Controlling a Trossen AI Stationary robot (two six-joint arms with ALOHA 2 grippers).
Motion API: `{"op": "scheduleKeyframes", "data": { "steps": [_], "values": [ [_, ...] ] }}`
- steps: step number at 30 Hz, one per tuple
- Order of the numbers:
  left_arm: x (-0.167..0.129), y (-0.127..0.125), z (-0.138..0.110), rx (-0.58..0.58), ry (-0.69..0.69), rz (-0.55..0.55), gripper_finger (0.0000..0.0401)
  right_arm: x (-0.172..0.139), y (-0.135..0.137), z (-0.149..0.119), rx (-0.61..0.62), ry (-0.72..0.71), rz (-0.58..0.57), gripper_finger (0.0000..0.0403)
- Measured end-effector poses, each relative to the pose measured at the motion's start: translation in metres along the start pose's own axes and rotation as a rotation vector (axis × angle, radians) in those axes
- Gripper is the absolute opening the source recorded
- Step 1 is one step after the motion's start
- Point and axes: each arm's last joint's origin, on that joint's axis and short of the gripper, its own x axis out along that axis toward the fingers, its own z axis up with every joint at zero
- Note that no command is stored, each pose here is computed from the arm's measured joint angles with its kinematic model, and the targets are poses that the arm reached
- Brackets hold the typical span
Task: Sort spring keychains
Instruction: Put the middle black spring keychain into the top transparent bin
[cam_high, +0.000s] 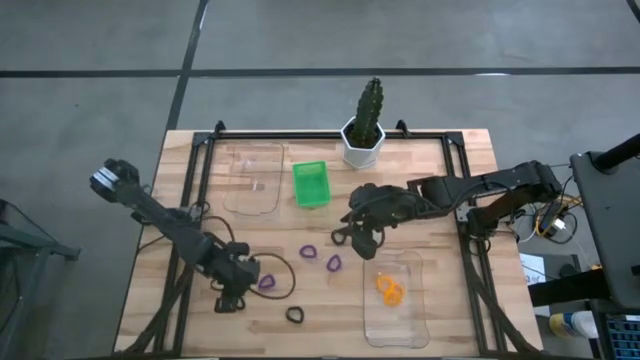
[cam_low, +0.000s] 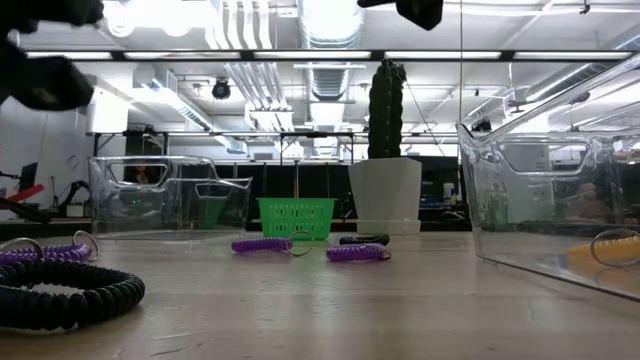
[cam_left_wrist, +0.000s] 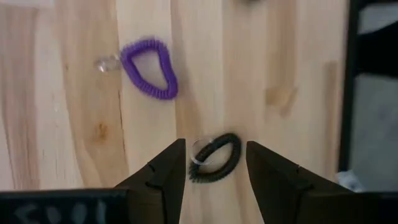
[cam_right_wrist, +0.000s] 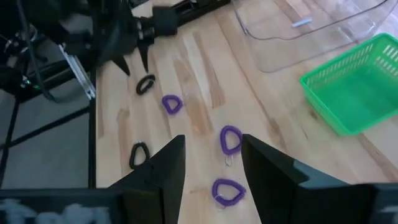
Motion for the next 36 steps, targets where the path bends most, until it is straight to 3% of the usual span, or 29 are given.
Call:
{"op": "scheduleKeyframes", "data": {
  "steps": [7,16,30,33,36],
  "values": [
    [0.025,-0.006,-0.007,0.09,0.112,0.027,0.016,-0.002,-0.002,0.002,0.012,-0.008,-0.002,0.015],
    [0.054,-0.001,-0.014,0.09,0.238,0.069,0.016,-0.002,-0.002,0.002,0.016,-0.014,-0.004,0.015],
    [0.081,0.001,-0.014,0.126,0.279,0.138,0.0158,-0.002,-0.001,0.005,0.02,-0.051,-0.007,0.0134],
    [0.086,0.003,-0.015,0.122,0.295,0.155,0.0136,-0.002,-0.001,0.006,0.022,-0.062,0.0,0.0134],
    [0.089,0.005,-0.015,0.12,0.31,0.177,0.0082,-0.002,-0.001,0.006,0.022,-0.062,0.0,0.0137]
  ]
}}
